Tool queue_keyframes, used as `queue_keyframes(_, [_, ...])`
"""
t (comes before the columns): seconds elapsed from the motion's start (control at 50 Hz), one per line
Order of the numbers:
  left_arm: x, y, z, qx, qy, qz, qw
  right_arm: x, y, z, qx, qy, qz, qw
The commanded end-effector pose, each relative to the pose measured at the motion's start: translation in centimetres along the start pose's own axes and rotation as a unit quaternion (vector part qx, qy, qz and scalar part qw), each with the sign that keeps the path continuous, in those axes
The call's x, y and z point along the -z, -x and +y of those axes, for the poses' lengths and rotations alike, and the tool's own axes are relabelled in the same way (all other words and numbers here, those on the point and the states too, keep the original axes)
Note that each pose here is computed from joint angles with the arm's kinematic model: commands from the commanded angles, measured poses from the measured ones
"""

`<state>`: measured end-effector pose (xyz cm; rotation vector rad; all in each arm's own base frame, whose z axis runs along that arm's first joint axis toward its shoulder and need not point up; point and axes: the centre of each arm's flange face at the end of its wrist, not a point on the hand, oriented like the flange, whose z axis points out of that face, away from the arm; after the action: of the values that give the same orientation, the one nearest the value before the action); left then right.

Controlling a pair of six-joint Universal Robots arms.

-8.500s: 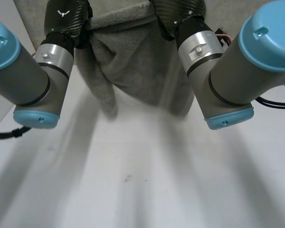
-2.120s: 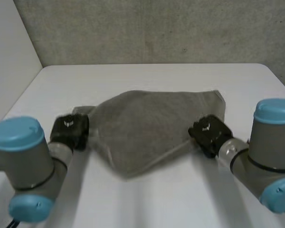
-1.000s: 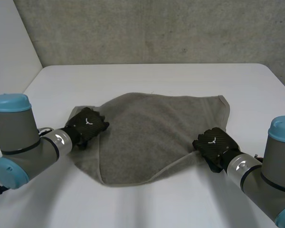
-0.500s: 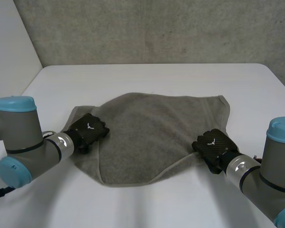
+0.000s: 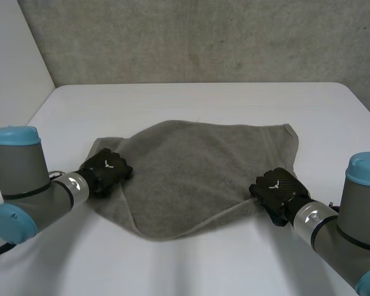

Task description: Fold the laundry

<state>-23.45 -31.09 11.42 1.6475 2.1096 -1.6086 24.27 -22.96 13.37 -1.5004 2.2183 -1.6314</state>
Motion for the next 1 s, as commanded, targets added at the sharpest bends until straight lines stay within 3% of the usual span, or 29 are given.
queue_keyframes(0.02, [0.1, 0.6, 0.6, 0.005, 0.019, -0.013, 1.0, 0.0, 0.1, 0.1, 0.0, 0.001, -0.001, 1.0])
queue_keyframes(0.26, [1.7, 1.8, 0.4, 0.007, 0.024, -0.038, 0.999, -0.1, 0.1, 0.2, 0.001, 0.003, -0.001, 1.0])
queue_keyframes(0.78, [3.3, 1.2, 1.5, 0.024, 0.044, -0.034, 0.998, 0.0, 0.1, 0.1, 0.003, 0.005, 0.0, 1.0])
queue_keyframes(0.94, [5.9, 2.5, -1.3, 0.014, 0.019, -0.074, 0.997, 0.4, -1.5, -1.1, -0.002, 0.001, 0.019, 1.0])
queue_keyframes(1.0, [8.2, 4.3, -3.8, 0.016, -0.008, -0.125, 0.992, 2.3, -3.6, -4.1, 0.002, -0.022, 0.041, 0.999])
